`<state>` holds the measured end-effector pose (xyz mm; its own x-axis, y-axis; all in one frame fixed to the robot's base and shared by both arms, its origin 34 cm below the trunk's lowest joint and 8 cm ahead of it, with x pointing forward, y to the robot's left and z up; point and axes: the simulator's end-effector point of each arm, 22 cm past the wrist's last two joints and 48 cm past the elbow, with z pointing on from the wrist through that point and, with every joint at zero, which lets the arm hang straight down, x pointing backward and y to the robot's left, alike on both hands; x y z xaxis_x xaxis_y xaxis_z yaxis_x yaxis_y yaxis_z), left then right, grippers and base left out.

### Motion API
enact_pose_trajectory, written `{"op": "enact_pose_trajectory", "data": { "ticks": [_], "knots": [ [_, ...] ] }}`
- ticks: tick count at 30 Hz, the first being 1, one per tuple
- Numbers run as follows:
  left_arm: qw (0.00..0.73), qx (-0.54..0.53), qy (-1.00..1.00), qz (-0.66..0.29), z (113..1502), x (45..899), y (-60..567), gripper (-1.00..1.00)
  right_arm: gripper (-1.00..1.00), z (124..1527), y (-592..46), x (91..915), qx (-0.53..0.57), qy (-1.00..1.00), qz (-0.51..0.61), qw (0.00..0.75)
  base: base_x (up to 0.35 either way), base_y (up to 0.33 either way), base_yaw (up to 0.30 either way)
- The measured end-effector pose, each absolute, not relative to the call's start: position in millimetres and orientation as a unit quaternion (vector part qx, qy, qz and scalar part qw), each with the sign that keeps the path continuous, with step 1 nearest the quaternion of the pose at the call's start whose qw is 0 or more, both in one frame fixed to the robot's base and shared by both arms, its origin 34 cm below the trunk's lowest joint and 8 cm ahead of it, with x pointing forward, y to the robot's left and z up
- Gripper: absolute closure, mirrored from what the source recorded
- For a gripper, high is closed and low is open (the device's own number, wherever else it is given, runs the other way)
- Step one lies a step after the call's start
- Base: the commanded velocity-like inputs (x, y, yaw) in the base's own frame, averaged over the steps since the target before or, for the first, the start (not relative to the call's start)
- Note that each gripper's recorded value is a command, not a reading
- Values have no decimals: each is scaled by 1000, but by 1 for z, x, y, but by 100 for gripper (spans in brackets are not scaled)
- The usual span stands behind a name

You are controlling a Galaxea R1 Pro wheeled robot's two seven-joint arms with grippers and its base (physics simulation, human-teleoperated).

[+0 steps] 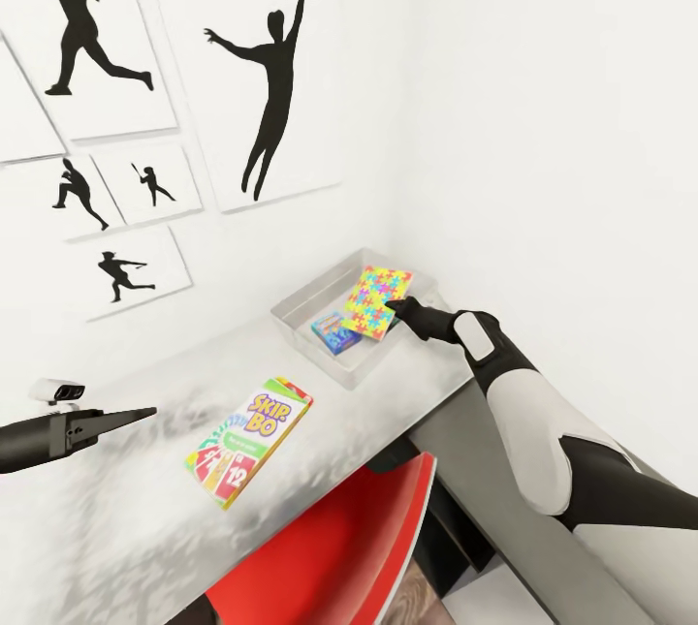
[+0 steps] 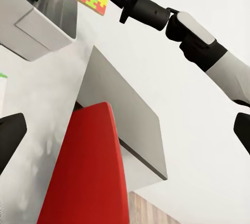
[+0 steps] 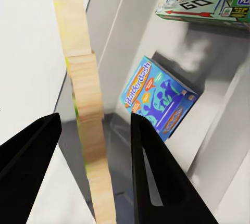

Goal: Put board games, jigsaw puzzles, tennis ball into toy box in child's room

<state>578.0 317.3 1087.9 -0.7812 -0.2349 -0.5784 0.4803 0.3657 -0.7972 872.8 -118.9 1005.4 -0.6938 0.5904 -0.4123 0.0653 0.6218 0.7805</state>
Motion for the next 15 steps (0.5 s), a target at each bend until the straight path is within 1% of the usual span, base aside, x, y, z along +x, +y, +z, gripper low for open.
{"op": "enact_pose_trajectory", "data": {
  "ticks": [5,15],
  "knots": [
    [321,81,761,-558,1088,578,317,-100,100,1006,-120,873,197,834,388,339,106,0,0],
    [321,81,761,-558,1088,578,317,-100,100,1006,-119,873,196,834,389,339,34,0,0]
  ]
}}
